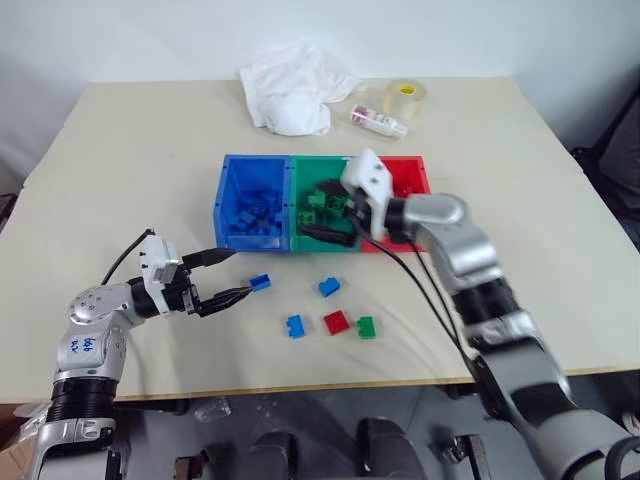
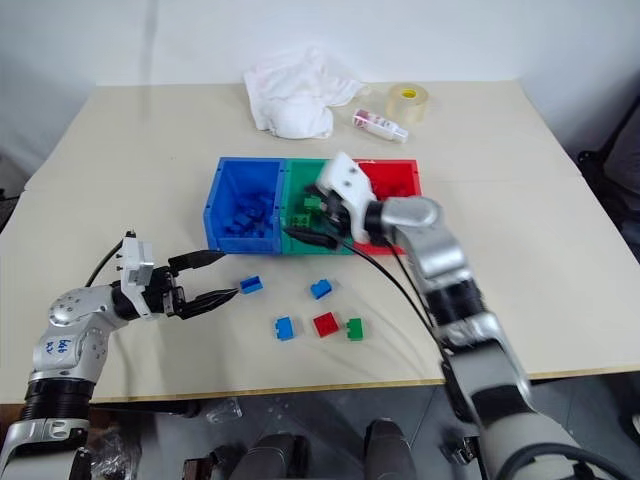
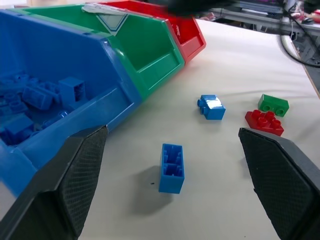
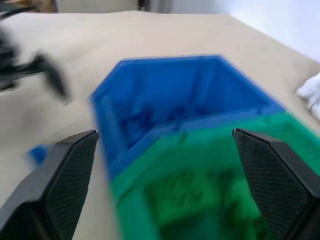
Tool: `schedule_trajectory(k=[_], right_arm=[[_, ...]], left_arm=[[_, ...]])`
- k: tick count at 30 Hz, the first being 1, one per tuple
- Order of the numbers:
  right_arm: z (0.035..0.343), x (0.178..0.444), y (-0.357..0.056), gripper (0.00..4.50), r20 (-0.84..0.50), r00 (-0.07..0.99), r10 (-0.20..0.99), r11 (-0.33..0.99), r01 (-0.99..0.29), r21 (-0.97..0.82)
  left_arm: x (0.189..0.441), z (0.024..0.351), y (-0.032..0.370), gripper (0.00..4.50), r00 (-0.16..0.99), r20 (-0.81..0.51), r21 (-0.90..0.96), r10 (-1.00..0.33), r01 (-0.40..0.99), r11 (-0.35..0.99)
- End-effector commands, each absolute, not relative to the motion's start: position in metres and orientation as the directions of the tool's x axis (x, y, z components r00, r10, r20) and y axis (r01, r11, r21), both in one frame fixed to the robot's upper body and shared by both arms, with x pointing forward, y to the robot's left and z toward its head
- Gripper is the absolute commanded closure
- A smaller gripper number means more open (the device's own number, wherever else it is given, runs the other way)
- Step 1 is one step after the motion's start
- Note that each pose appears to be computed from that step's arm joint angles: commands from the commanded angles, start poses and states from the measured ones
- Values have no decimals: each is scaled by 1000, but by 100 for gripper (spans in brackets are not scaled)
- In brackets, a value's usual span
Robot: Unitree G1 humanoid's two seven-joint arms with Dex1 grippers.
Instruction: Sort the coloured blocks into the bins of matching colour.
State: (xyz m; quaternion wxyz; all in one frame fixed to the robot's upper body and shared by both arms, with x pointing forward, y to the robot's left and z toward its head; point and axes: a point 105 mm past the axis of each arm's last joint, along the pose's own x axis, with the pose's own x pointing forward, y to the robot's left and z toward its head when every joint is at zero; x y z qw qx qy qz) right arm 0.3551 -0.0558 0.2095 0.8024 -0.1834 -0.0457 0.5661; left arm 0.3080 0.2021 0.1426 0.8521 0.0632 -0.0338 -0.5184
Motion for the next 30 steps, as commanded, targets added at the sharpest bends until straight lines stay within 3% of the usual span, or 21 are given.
schedule_trajectory(k=[1,5,12,17,21,30], right_arm=[[222,317,-90,3,-151,311,938,241,-901,-361],[188,273,-147,3,-379,308,873,232,-944,-233],[165,246,-205,3,-535,377,756,349,-924,-159],[155,243,-188,3,-543,328,773,302,-943,-139],[144,255,-155,3,-519,285,806,246,-958,-145],[113,279,-124,3,-575,262,775,194,-965,-178]], left_arm=[[305,149,207,0,459,-2,175,-889,875,451],[306,149,209,0,460,-5,172,-888,875,453],[306,149,209,0,448,-6,165,-894,882,441],[309,151,207,0,437,-7,166,-899,887,430],[311,154,205,0,429,-3,171,-903,890,422],[307,157,206,0,429,-8,181,-903,889,421]])
